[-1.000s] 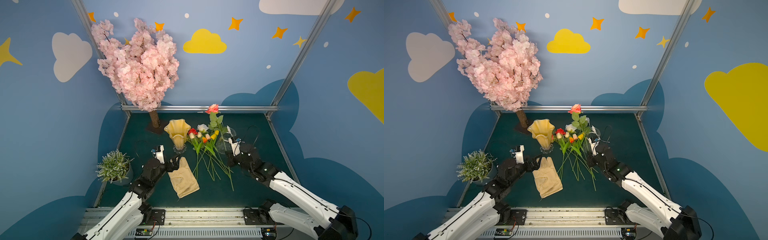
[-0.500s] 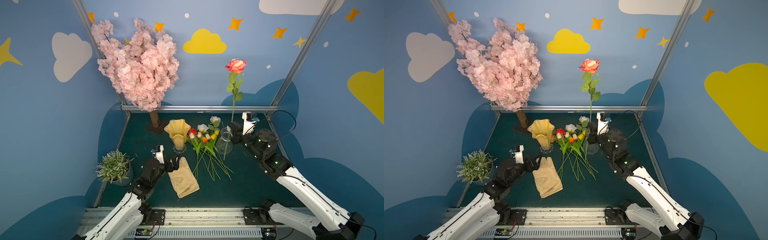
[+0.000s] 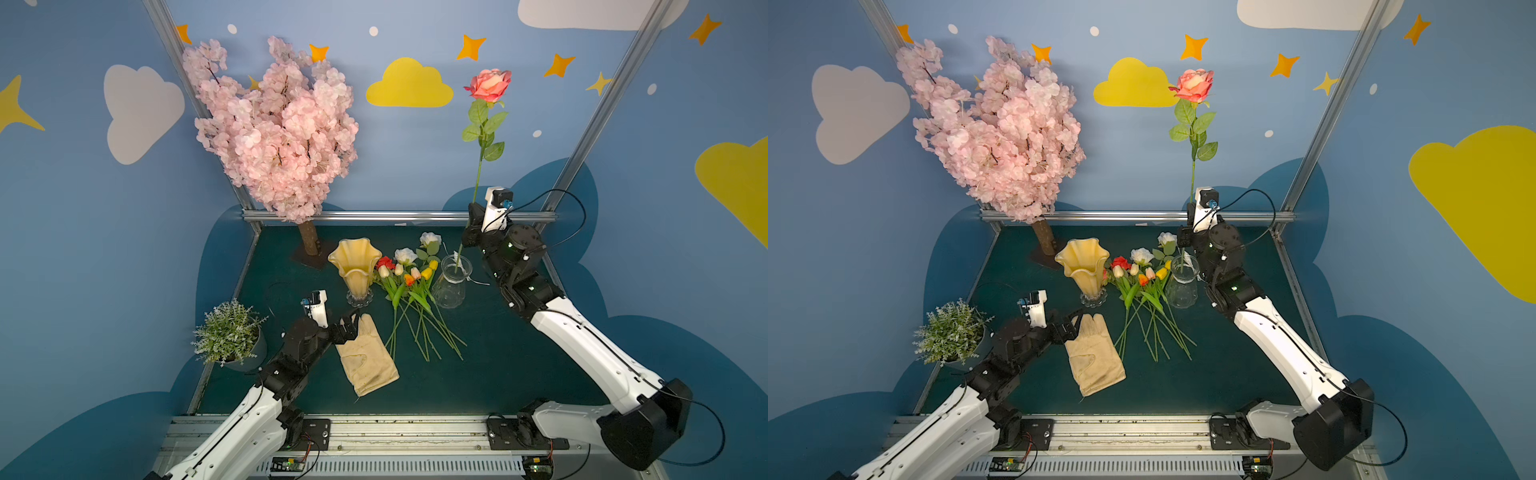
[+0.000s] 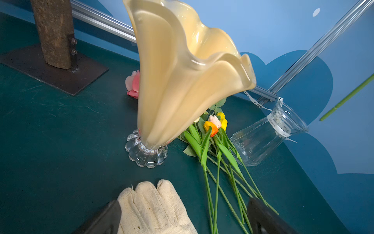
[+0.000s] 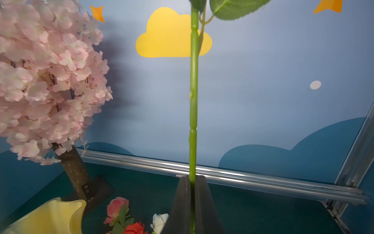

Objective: Arrange the flowers in different vases according to their variety
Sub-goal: Insert the flower into the vase.

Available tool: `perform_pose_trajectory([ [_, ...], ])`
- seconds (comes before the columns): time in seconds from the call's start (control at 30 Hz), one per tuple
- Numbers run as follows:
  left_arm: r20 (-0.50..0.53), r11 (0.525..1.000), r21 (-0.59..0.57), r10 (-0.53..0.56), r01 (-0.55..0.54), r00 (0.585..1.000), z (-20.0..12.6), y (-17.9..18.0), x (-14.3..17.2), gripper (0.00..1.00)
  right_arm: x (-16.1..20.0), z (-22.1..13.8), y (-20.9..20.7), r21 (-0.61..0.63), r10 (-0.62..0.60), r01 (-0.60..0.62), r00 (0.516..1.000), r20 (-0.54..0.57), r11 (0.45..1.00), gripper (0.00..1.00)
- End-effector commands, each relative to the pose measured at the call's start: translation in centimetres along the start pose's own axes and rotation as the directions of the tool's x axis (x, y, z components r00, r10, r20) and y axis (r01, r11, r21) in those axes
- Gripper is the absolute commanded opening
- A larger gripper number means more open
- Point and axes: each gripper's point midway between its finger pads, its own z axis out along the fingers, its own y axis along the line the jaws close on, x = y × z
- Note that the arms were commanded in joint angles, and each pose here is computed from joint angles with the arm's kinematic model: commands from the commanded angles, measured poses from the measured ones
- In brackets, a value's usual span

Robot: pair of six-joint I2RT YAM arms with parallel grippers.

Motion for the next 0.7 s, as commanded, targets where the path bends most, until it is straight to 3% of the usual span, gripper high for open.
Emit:
perform_pose_trajectory([
  [0.0,0.038,0.999,0.032,0.019,-0.021,0.999,-0.3,-1.0,-1.4,1.0,-1.2,1.2,-1.0,0.032,-0.005,0.003,0.999,0.053,0.999,0.0],
  [0.3,0.034,0.999,0.043,0.018,-0.019,0.999,-0.2,-1.2,-1.3,1.0,6.3,3.1,-1.7,0.036,0.036,-0.034,0.996,-0.077,0.999,0.0],
  [0.6,0.024,0.998,0.065,0.014,-0.015,1.0,-0.2,-1.7,-1.3,1.0,11.4,0.6,-0.9,-0.019,0.152,-0.159,0.968,-0.198,0.987,0.0],
  [0.67,0.021,0.998,0.069,0.013,-0.014,1.0,-0.1,-1.8,-1.3,1.0,11.8,-0.1,-0.6,-0.034,0.173,-0.185,0.96,-0.218,0.982,0.11],
])
